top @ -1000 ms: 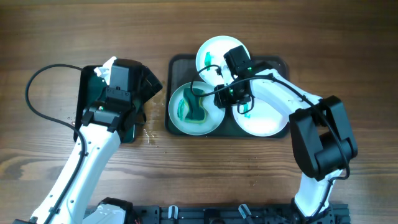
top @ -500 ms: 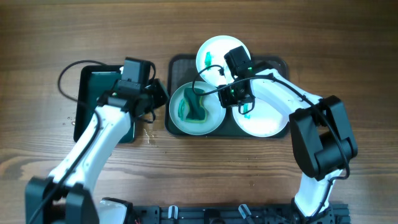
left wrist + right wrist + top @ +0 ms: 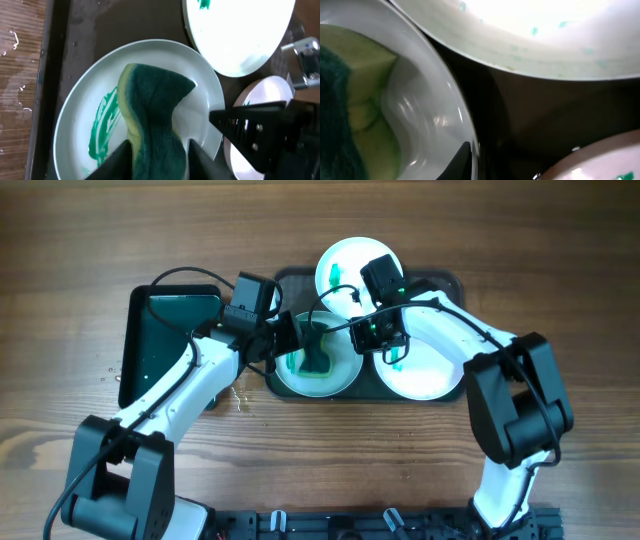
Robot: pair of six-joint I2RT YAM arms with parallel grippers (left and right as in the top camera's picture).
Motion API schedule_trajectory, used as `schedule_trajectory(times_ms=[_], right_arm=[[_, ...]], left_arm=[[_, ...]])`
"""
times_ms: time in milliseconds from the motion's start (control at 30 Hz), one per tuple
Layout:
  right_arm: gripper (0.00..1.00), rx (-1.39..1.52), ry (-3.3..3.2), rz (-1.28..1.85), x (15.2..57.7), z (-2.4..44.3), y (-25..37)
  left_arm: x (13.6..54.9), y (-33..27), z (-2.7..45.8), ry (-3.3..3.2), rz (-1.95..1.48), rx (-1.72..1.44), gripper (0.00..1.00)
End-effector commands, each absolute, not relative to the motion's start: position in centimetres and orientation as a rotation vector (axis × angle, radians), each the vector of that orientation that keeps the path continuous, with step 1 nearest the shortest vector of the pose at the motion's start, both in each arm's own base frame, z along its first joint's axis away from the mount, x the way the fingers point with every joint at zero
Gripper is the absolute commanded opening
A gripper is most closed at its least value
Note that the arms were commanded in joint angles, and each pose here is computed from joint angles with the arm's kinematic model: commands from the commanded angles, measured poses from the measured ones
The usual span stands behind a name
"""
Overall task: Clean dirty plates on tray and stack at the side
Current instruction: 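Scrub the lower-left plate with the sponge while the right gripper holds it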
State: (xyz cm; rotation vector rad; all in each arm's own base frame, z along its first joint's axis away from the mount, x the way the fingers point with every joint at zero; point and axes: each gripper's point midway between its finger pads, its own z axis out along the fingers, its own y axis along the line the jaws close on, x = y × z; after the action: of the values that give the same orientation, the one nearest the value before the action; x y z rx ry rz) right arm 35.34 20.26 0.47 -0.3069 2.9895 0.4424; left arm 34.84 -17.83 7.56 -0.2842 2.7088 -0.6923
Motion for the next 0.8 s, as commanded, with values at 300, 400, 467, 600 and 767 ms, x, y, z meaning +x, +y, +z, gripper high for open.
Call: schedule_trajectory(times_ms=[300, 400, 467, 600, 767], right_arm=[[0.12, -0.309, 3.005, 0.464, 35.1, -0.4, 20.8], [0.12, -0.313, 3.007, 0.462, 35.0, -0.4, 20.8], [0.12, -0.312, 3.006, 0.462, 35.1, -0.4, 20.8], [0.12, -0.314, 3.005, 0.463, 35.1, -0.4, 20.8], [0.12, -0.314, 3.004, 0.463, 35.1, -0.4, 20.8]], left_arm=[[33.9, -21.4, 2.8, 2.792, -0.626, -0.205, 0.46], [34.7, -20.0, 2.5, 2.762, -0.509, -0.254, 0.47], [34.9, -19.6, 2.4, 2.754, -0.48, -0.261, 0.48], [34.8, -19.9, 2.3, 2.756, -0.478, -0.252, 0.49], [33.8, -21.6, 2.2, 2.766, -0.49, -0.185, 0.51]])
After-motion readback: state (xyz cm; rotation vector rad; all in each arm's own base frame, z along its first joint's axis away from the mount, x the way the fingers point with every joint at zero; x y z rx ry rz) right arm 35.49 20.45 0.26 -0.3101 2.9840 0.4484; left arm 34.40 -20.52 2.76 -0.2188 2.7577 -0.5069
